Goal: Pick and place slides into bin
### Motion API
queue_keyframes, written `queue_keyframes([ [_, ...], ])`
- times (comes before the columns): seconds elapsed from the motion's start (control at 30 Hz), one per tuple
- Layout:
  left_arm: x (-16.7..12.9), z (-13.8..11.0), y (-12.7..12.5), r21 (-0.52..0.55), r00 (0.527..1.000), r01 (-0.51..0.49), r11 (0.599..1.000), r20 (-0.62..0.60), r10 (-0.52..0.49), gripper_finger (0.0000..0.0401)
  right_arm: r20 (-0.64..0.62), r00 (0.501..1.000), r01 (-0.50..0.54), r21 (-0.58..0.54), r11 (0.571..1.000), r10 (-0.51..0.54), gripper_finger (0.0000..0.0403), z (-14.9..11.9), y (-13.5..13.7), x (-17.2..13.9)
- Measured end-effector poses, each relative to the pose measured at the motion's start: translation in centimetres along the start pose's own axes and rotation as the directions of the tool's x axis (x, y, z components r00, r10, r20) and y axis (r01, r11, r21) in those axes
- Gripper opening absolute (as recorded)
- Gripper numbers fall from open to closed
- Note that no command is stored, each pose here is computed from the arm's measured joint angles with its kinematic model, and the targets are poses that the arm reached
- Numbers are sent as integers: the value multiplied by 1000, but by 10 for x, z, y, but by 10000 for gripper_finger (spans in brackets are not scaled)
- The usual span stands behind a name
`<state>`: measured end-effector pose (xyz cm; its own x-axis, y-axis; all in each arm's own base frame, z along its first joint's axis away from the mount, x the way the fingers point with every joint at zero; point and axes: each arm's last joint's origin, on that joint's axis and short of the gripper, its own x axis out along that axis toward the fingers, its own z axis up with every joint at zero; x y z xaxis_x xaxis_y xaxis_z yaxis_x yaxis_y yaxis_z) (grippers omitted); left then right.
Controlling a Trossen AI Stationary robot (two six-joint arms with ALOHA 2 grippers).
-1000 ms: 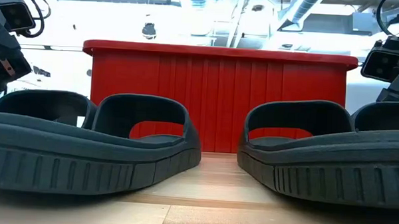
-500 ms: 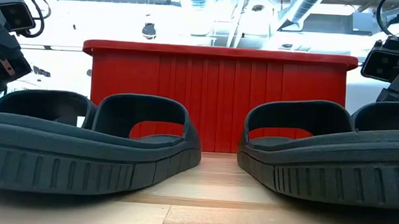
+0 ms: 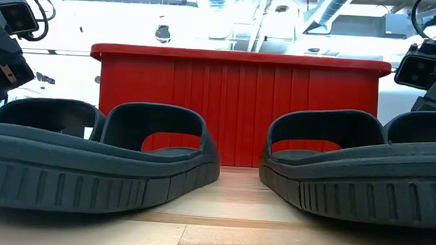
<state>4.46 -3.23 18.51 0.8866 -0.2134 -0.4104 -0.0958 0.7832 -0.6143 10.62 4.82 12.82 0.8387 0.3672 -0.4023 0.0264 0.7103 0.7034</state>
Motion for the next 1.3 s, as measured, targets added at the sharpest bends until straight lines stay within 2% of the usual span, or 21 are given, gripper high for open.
queue_keyframes([
  [1.17,0,1,0,8,1000,-11,1000,22,11,41,0,1000,0,0,1000,0,123,0,0,0],
  [1.3,0,2,0,-8,998,-25,1000,56,25,41,0,1000,0,0,1000,0,123,0,0,0],
])
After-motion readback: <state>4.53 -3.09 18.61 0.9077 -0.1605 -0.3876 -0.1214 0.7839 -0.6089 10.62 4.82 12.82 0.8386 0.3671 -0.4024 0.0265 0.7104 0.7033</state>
